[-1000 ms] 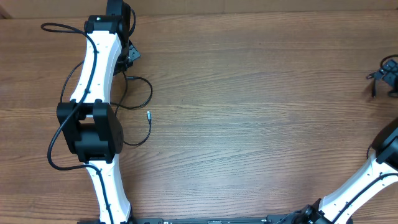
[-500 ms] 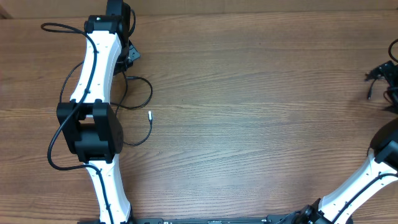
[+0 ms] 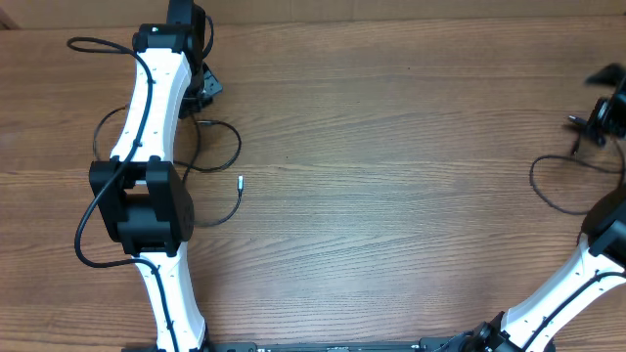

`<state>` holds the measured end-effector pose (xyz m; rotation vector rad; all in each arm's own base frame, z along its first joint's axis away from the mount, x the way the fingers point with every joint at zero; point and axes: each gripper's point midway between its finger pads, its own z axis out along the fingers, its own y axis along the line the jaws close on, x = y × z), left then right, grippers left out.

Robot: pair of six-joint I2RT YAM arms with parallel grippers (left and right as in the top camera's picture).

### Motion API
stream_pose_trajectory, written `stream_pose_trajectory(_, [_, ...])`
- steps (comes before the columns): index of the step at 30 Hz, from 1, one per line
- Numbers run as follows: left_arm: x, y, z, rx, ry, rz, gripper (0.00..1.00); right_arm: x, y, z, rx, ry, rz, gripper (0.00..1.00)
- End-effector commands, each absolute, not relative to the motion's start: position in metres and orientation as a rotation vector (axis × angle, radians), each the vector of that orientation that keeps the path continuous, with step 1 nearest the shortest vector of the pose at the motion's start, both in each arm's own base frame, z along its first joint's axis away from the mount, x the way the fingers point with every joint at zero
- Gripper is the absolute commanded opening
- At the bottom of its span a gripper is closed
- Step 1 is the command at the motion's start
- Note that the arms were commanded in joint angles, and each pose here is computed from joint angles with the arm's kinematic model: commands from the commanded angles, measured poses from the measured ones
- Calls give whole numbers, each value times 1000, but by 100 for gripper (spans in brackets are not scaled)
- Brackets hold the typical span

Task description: Untangle cables

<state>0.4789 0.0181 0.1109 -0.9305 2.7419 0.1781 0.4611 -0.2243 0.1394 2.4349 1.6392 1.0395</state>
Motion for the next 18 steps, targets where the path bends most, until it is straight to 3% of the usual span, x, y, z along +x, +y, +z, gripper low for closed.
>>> stream_pose_trajectory(1, [482, 12, 107, -895, 2760, 158, 17, 472, -210, 157, 2410, 1612, 1281, 100])
stream_pose_trajectory(3, [485, 12, 107, -894, 2750, 151, 18, 478, -193, 165, 2118, 1839, 1351, 100])
stream_pose_trajectory(6, [486, 12, 107, -893, 2747, 149, 18, 483, -170, 162, 1488, 2222, 1218, 100])
stream_pose_trajectory(10, [487, 12, 108, -777, 2782, 165, 18, 468, -118, 135, 1102, 2609, 960, 100])
stream_pose_trajectory(11, [490, 13, 111, -692, 2790, 174, 24, 464, -105, 128, 1042, 2691, 884, 100])
stream_pose_trajectory(14, [496, 22, 132, -558, 2784, 183, 57, 460, -72, 112, 904, 2869, 628, 100])
stream_pose_trajectory(16, [493, 32, 147, -621, 2766, 179, 98, 466, -45, 109, 799, 2913, 562, 100])
stream_pose_trajectory(18, [484, 43, 156, -769, 2751, 176, 99, 474, -18, 109, 711, 2923, 561, 100])
